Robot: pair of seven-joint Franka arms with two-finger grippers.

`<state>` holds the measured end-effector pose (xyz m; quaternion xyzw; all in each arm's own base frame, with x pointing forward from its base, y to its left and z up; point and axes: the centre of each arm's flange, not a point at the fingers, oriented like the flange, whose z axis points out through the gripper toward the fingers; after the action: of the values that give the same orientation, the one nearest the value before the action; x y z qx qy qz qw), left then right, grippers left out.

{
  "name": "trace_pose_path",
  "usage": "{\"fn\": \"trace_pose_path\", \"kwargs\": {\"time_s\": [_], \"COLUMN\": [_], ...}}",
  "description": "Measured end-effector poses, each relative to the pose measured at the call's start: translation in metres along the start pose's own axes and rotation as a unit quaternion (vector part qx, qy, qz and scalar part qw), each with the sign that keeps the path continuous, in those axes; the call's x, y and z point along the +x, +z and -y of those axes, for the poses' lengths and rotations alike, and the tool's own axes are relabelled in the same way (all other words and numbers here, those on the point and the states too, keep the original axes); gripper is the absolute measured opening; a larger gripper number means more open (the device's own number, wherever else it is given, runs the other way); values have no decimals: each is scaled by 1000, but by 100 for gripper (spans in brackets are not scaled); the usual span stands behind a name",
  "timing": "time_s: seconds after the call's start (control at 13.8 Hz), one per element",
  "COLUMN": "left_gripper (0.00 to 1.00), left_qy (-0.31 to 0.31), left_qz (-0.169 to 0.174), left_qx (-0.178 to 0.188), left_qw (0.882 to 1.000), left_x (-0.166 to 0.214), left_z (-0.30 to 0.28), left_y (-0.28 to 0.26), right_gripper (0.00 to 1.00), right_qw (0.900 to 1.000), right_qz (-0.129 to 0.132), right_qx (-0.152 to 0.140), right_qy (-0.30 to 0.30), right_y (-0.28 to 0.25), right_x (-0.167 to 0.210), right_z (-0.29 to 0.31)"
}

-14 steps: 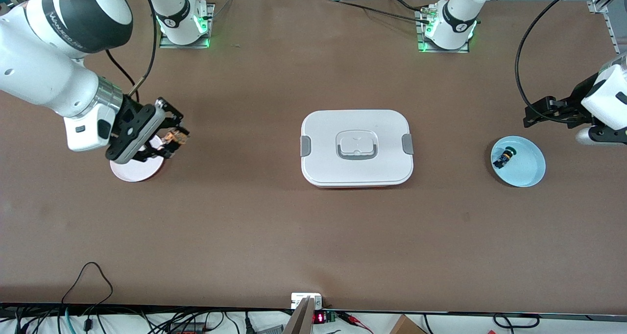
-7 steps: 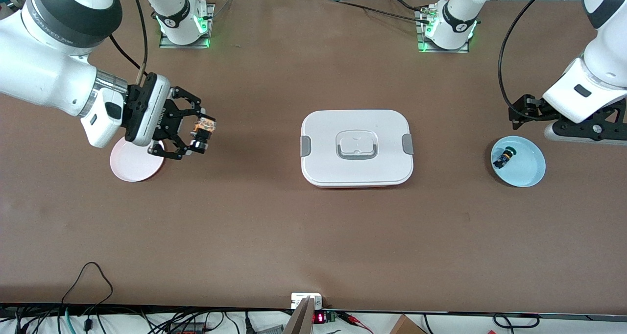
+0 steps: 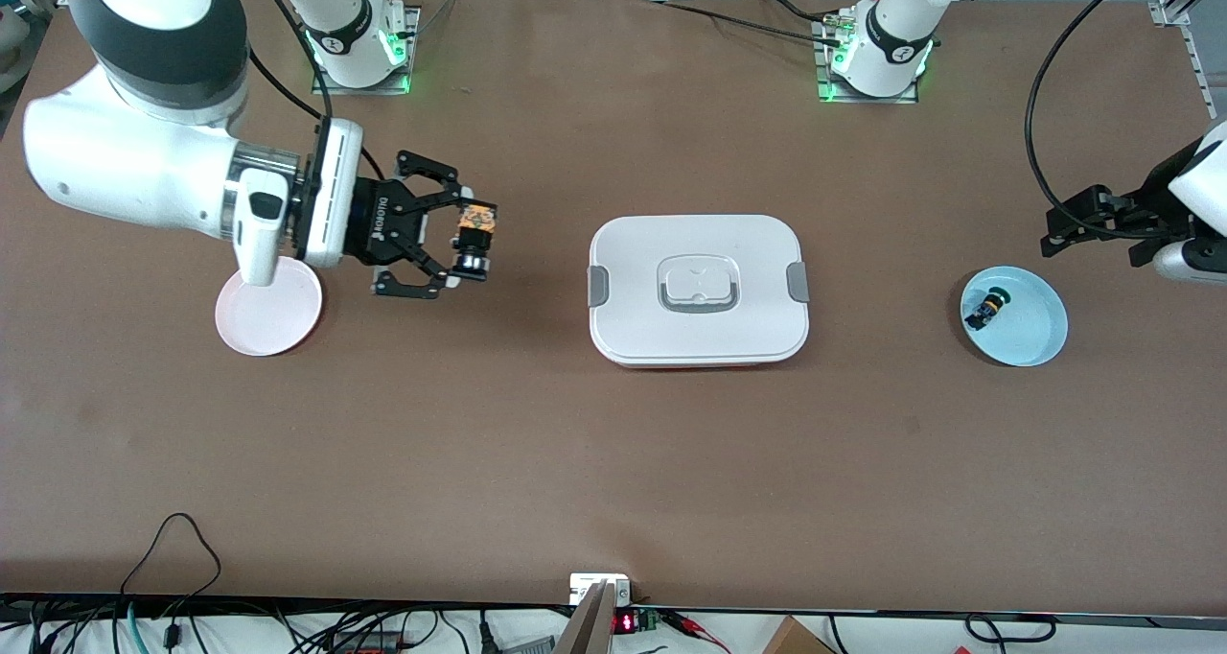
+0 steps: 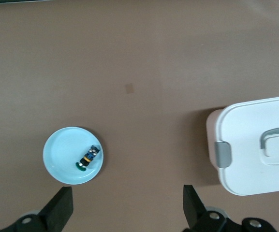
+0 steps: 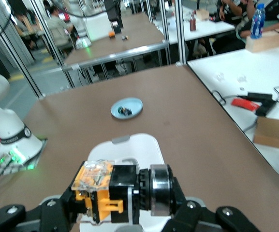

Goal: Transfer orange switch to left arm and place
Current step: 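Carry the switch over the box with the right gripper while the left gripper approaches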

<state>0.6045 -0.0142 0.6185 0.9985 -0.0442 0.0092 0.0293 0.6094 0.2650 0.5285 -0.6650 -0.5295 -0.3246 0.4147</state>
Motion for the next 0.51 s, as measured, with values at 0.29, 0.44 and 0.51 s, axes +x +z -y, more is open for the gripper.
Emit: {"fn": "trace_pose_path", "kwargs": {"time_s": [0.29, 0.44, 0.51], "left_gripper": [100, 100, 100], "left_qy": [-11, -13, -13], "left_qz": [26, 66, 101], "left_qx": [-42, -83, -104], "left_qw": [999, 994, 989], "left_x": [-3, -5, -7], "left_z": [6, 3, 0], "left_y": [9, 26, 40], "right_gripper": [72, 72, 72], "right_qw": [993, 990, 990], "right_qz": [-107, -134, -141], "right_qx": [43, 35, 26], "right_qy": [1, 2, 8], "right_y": [66, 104, 121], "right_x": [-10, -18, -18], "right_z": [1, 4, 8]}}
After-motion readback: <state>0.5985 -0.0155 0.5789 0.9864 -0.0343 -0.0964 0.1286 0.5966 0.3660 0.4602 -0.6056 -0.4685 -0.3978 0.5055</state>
